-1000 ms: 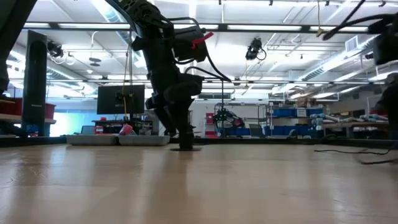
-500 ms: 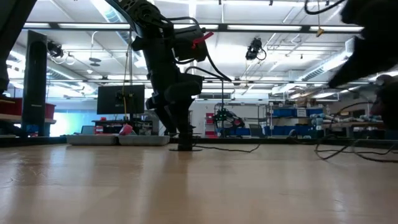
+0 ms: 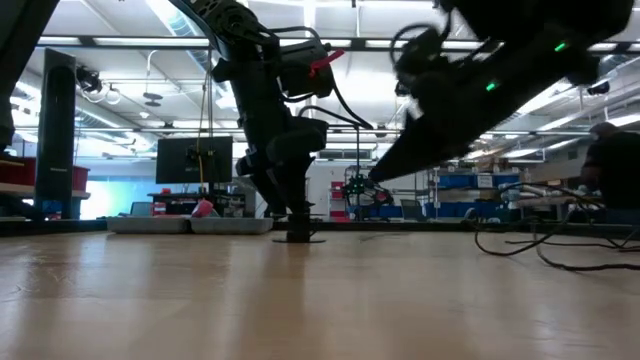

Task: Coil cords
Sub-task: Uncoil the black wire from the spool

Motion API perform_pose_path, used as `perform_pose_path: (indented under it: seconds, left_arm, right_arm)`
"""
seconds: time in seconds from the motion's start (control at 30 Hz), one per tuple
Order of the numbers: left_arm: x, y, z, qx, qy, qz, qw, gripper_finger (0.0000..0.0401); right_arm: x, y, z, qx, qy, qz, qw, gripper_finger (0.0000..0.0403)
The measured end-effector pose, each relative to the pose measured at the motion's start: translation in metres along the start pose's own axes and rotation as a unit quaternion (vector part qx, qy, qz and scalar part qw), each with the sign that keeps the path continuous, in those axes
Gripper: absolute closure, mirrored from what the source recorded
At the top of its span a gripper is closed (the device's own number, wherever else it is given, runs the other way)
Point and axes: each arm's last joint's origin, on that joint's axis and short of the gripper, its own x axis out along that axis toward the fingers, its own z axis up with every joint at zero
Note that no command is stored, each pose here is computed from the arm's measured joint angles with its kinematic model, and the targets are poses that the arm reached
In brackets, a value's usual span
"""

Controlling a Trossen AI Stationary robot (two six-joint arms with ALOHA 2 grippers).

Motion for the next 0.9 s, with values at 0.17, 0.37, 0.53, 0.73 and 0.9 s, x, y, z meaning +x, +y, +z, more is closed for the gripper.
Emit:
perform_pose_path:
  seconds: [0.17,0.37,0.53,0.73,0.9]
  left_arm:
    - [0.000,-0.001,0.000,0.000,0.004,-0.011,1.000,0.0107]
    - [0.000,-0.001,0.000,0.000,0.004,-0.012,1.000,0.0107]
    - [0.000,-0.001,0.000,0.000,0.003,-0.012,1.000,0.0107]
    - [0.000,-0.001,0.000,0.000,0.003,-0.012,1.000,0.0107]
    - [0.000,-0.001,0.000,0.000,0.004,-0.012,1.000,0.0107]
  right_arm:
    - [0.035,-0.012,-0.004,-0.005,-0.007,0.047,0.999,0.0289]
    - [0.063,-0.016,-0.015,-0.007,-0.022,0.105,0.994,0.0241]
    - [0.079,-0.017,-0.033,-0.032,-0.007,0.100,0.994,0.0230]
    - [0.080,-0.014,-0.037,-0.026,0.002,0.102,0.994,0.0291]
    - [0.063,-0.009,-0.034,-0.049,0.041,0.108,0.992,0.0389]
